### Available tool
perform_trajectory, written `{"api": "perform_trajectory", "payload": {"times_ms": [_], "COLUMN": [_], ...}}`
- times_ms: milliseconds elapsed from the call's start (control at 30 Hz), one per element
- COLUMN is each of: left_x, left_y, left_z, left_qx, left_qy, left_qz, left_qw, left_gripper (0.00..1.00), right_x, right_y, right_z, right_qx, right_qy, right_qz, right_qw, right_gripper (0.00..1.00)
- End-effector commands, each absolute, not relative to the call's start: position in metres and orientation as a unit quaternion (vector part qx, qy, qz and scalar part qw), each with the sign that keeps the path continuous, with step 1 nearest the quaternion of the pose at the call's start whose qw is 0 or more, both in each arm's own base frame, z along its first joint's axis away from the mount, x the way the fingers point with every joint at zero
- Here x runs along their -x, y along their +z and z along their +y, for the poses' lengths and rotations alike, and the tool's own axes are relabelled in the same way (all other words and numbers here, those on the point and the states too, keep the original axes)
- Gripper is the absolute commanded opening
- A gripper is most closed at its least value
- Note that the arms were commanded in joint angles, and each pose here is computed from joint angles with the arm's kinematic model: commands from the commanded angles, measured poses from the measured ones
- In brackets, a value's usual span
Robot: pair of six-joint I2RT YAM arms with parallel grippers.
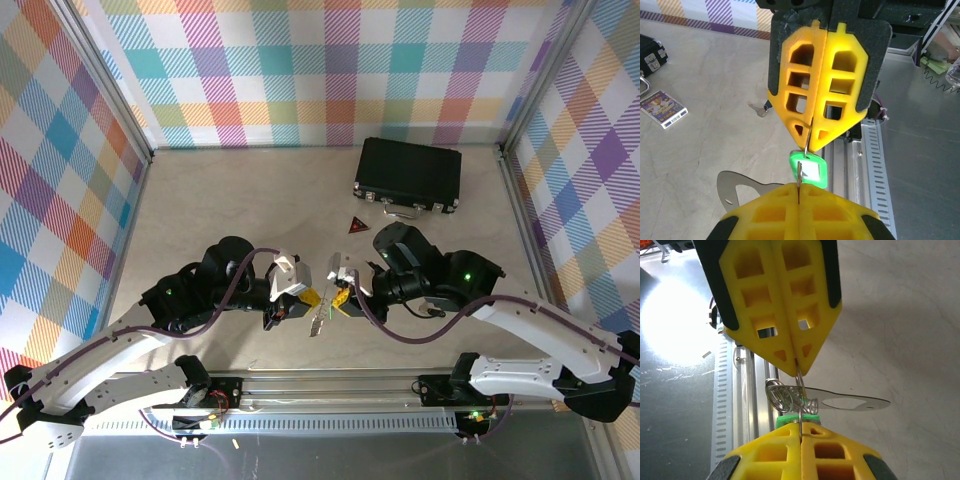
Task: Put the keys on the keyring
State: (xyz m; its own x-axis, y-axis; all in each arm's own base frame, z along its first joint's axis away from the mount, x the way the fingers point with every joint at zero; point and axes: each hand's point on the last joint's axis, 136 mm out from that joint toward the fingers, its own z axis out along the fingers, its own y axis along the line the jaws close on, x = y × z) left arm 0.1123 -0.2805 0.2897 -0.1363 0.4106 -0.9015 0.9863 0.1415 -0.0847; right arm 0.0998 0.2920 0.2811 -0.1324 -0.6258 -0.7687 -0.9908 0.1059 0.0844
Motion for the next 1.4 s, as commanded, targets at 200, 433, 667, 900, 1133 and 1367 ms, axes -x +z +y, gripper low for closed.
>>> {"api": "perform_trajectory", "payload": {"times_ms": [200, 433, 667, 900, 1133, 1367], "left_x": [-0.108, -0.108, -0.108, -0.109, -0.109, -0.109], "left_y": [0.293, 0.292, 0.292, 0.292, 0.292, 0.292], "left_z": [-0.283, -0.282, -0.283, -0.282, -0.283, -0.283], "left_qx": [-0.547, -0.547, -0.547, -0.546, -0.547, -0.547], "left_qy": [-0.378, -0.376, -0.376, -0.374, -0.375, -0.375], "left_qz": [0.638, 0.64, 0.64, 0.641, 0.641, 0.641], "left_qw": [0.387, 0.388, 0.387, 0.388, 0.387, 0.386], "left_gripper": [0.0, 0.0, 0.0, 0.0, 0.0, 0.0], "right_x": [-0.093, -0.099, -0.099, -0.1, -0.101, -0.102], "right_y": [0.289, 0.288, 0.288, 0.289, 0.289, 0.29], "right_z": [0.299, 0.295, 0.294, 0.292, 0.291, 0.294], "right_qx": [0.61, 0.606, 0.606, 0.607, 0.607, 0.608], "right_qy": [0.321, 0.305, 0.303, 0.294, 0.293, 0.296], "right_qz": [0.664, 0.671, 0.671, 0.67, 0.67, 0.666], "right_qw": [0.289, 0.298, 0.301, 0.309, 0.311, 0.314], "right_gripper": [0.0, 0.0, 0.0, 0.0, 0.0, 0.0]}}
